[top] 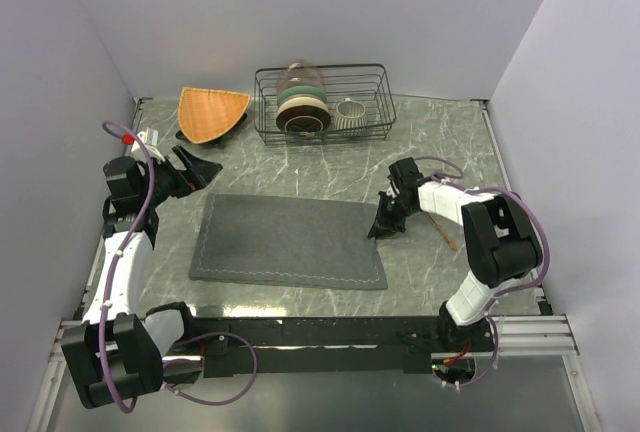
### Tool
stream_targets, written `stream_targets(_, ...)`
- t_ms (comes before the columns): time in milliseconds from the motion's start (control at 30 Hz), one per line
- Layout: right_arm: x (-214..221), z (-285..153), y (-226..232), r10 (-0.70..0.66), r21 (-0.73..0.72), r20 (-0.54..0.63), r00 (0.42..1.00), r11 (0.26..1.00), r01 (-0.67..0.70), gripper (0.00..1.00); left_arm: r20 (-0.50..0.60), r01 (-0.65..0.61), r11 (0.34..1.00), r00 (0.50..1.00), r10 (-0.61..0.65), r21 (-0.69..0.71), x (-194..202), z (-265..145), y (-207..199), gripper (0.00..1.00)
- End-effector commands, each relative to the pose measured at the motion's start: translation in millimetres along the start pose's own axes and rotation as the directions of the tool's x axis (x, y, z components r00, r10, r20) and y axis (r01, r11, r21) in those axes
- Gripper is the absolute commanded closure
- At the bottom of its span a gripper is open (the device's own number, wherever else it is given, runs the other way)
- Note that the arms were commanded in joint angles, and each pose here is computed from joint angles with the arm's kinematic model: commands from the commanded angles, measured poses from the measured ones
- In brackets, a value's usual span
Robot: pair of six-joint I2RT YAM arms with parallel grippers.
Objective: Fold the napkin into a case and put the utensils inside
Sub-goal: Pick up the rectangle-folded napkin from the center of the board, then fold the rectangle-folded napkin at the center of the board.
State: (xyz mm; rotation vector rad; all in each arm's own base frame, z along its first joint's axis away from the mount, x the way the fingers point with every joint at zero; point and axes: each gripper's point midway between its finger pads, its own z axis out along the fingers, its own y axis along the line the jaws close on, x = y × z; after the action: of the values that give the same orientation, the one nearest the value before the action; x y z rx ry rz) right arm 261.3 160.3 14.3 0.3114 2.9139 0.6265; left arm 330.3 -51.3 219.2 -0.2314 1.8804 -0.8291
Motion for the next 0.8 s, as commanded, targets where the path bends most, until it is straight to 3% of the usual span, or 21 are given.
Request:
stream_targets(0, -6.3, -2.9, -6.6, 0.000, 0.035, -0.014, 1.000, 0.999, 0.000, 1.00, 0.018, -0.034, 0.999, 0.999, 0.034, -0.012, -5.4, -1.8, 2.8, 0.01)
stream_targets(233, -29.9, -59.0, -33.1, 0.027, 0.049, 0.076, 0.997, 0.998, -0.030, 1.00, 0.014, -0.055, 0.998, 0.998, 0.055, -0.007, -4.4, -1.3, 3.5, 0.01)
stream_targets(367, -40.2, -75.0, -24.1, -0.003, 0.004, 0.094, 0.996, 1.000, 0.002, 1.00, 0.002, -0.057, 0.998, 0.998, 0.057, -0.019, 0.0, -1.0, 7.8, 0.01)
stream_targets(500, -38.4, -79.4, 30.1, -0.037, -0.184, 0.053, 0.998, 0.982, 0.046, 1.00, -0.008, -0.056, 0.998, 0.998, 0.055, -0.032, 0.6, 1.2, 11.7, 0.01)
stream_targets(767, -23.0, -70.9, 132.3, -0.149, -0.388, 0.002, 0.989, 0.911, 0.138, 1.00, -0.231, -0.031, 0.987, 0.973, -0.007, -0.159, 13.7, 4.7, 39.5, 0.01)
